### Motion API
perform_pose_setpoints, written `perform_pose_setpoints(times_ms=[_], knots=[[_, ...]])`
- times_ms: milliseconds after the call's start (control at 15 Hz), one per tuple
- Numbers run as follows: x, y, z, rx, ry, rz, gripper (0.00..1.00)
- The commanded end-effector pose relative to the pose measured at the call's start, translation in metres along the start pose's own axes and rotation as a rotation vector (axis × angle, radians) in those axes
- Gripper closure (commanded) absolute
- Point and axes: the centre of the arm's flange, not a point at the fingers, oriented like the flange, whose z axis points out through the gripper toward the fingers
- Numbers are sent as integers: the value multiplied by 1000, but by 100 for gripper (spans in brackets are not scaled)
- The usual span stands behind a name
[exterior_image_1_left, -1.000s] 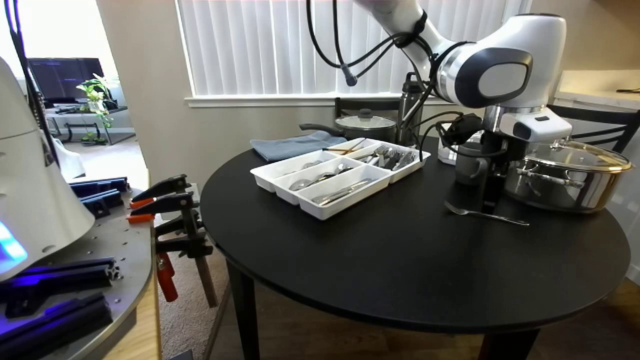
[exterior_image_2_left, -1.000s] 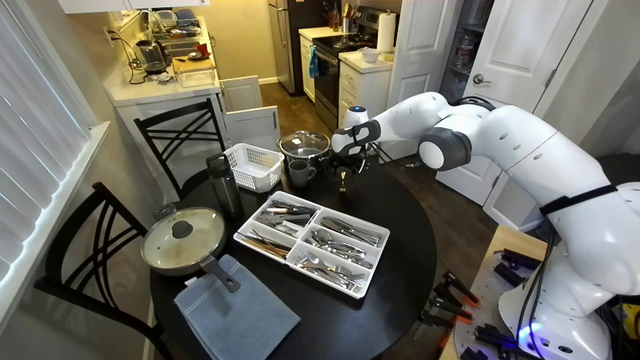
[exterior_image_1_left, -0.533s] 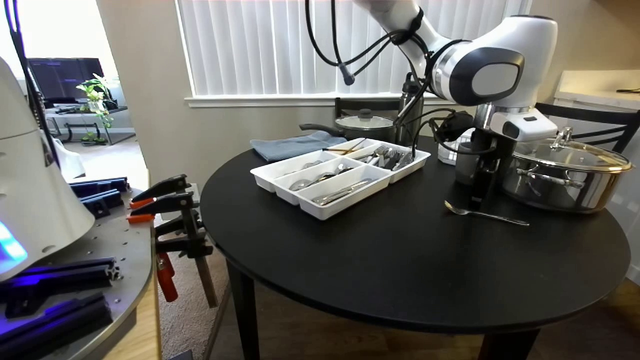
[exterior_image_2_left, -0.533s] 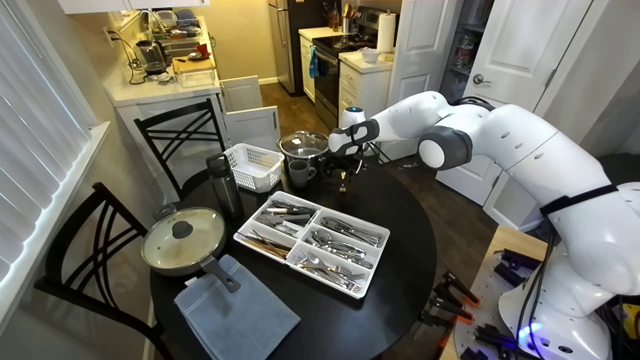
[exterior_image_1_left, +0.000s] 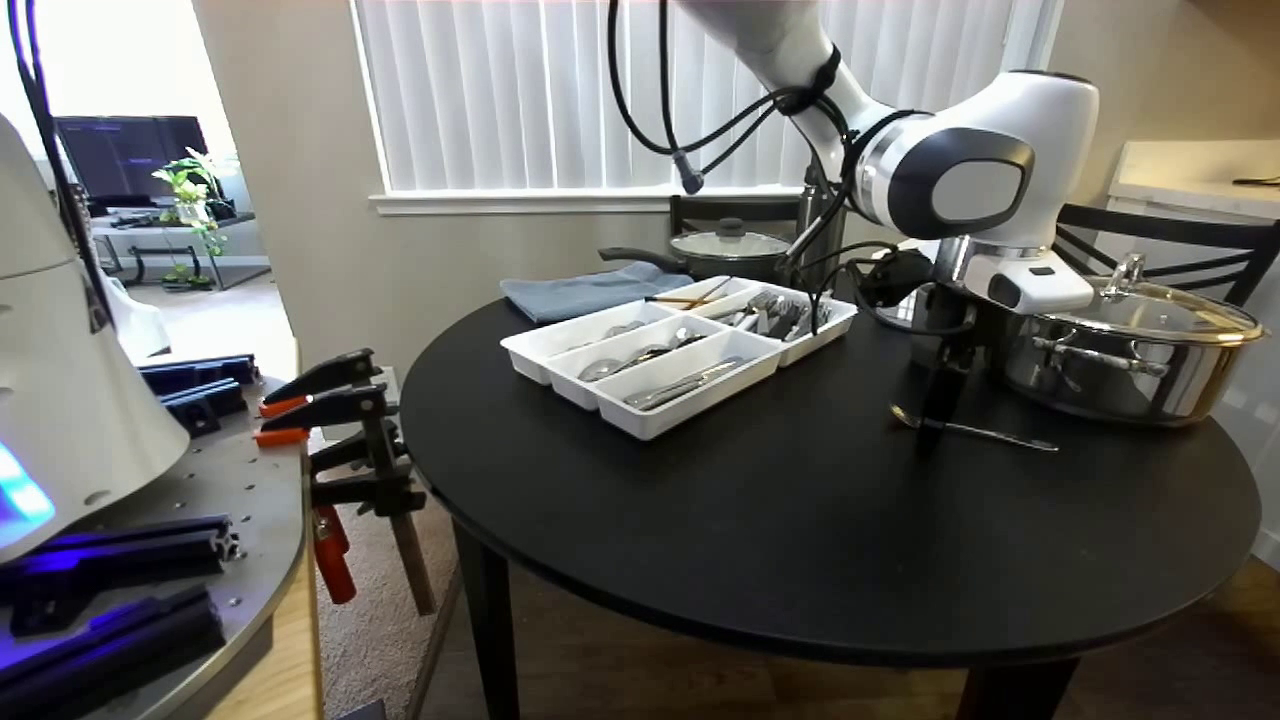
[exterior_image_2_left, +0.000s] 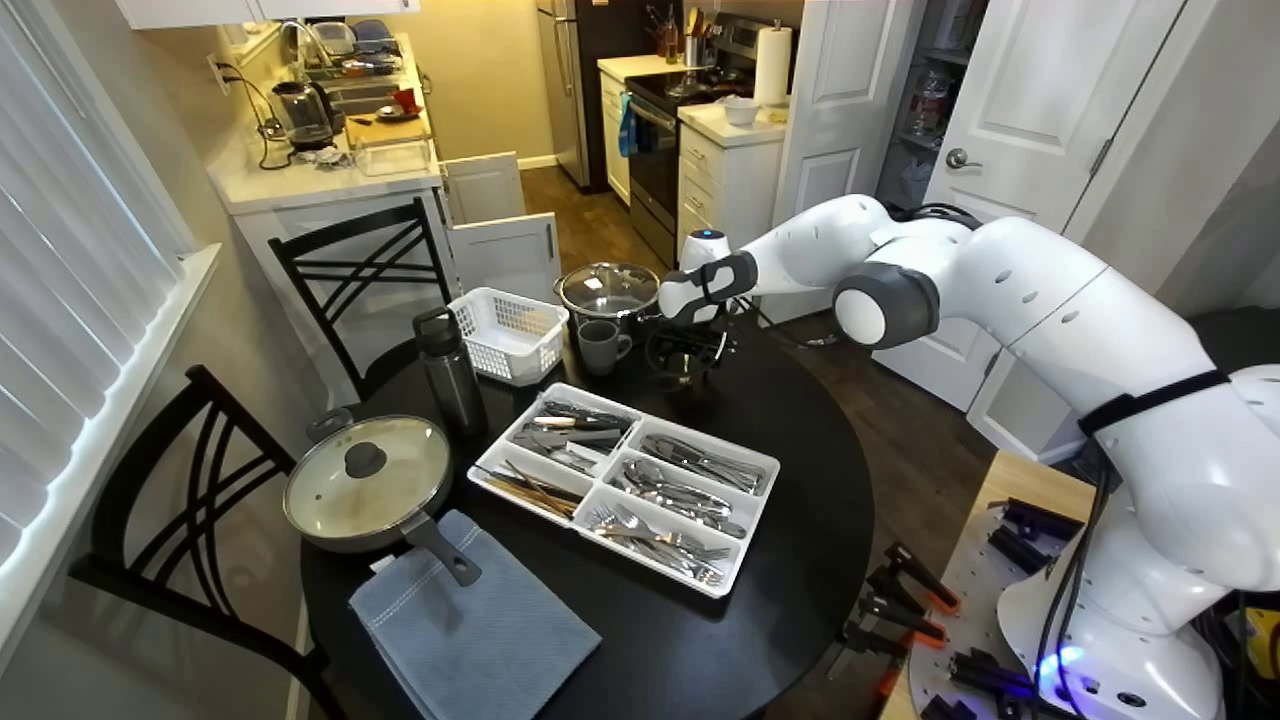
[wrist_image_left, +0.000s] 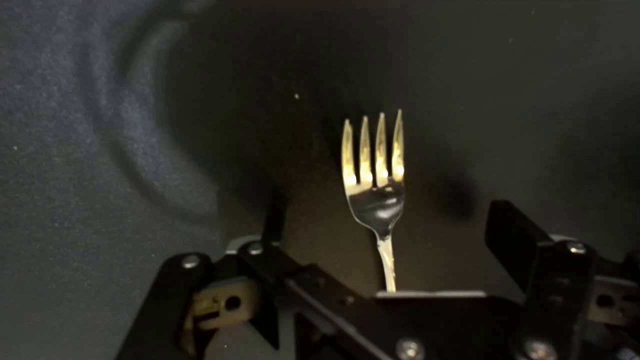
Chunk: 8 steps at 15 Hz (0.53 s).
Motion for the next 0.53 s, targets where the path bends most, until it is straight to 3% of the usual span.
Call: perform_pose_setpoints(times_ms=[0, 67, 200, 467], knots=[[2, 3, -7, -19, 8, -16, 1], [3, 3, -6, -27, 17, -13, 25], [5, 5, -6, -60, 65, -13, 28], [10, 8, -12, -99, 130, -37, 55]])
